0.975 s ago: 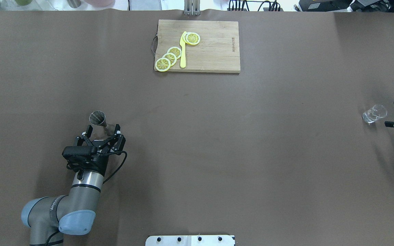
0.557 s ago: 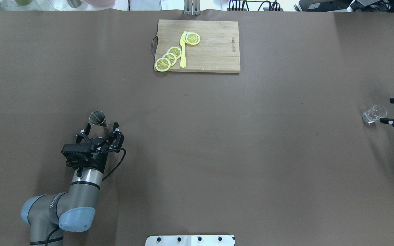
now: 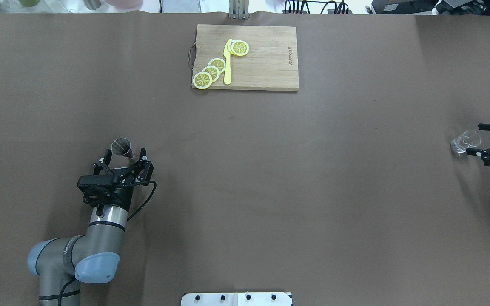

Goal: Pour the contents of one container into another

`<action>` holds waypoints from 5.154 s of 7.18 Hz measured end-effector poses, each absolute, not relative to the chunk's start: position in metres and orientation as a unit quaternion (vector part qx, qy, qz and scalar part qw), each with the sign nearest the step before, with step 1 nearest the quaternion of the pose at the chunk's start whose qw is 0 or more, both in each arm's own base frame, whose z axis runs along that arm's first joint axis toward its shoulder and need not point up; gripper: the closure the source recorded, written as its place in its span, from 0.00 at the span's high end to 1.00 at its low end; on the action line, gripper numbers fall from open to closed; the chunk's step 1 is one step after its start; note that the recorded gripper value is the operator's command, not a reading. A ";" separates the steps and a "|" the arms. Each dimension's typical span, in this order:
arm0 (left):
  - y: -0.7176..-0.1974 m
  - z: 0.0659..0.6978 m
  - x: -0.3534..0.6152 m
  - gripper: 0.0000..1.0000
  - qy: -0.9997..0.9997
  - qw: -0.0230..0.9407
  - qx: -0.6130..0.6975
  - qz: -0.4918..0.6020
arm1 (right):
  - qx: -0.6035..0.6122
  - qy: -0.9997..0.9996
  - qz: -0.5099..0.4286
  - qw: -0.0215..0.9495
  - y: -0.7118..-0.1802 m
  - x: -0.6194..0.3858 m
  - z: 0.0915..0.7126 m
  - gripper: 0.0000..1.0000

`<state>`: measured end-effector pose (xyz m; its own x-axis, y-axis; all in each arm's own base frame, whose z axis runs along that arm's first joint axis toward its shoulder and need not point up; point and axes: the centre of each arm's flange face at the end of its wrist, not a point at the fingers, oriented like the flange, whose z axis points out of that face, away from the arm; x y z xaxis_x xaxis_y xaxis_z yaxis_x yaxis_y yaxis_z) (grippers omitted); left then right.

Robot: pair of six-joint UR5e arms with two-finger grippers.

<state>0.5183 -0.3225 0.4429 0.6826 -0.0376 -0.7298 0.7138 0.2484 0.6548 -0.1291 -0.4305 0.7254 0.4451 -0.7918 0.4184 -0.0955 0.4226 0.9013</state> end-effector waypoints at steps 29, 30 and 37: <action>-0.382 0.326 0.519 0.00 0.316 0.711 0.578 -0.246 | 0.416 -0.503 -0.169 0.739 -0.539 -0.219 0.591 0.00; -0.402 0.312 0.518 0.00 0.316 0.713 0.577 -0.242 | 0.405 -0.499 -0.164 0.748 -0.558 -0.239 0.559 0.00; -0.476 0.220 0.594 0.00 0.285 0.745 0.564 -0.212 | 0.371 -0.467 -0.146 0.789 -0.574 -0.342 0.376 0.00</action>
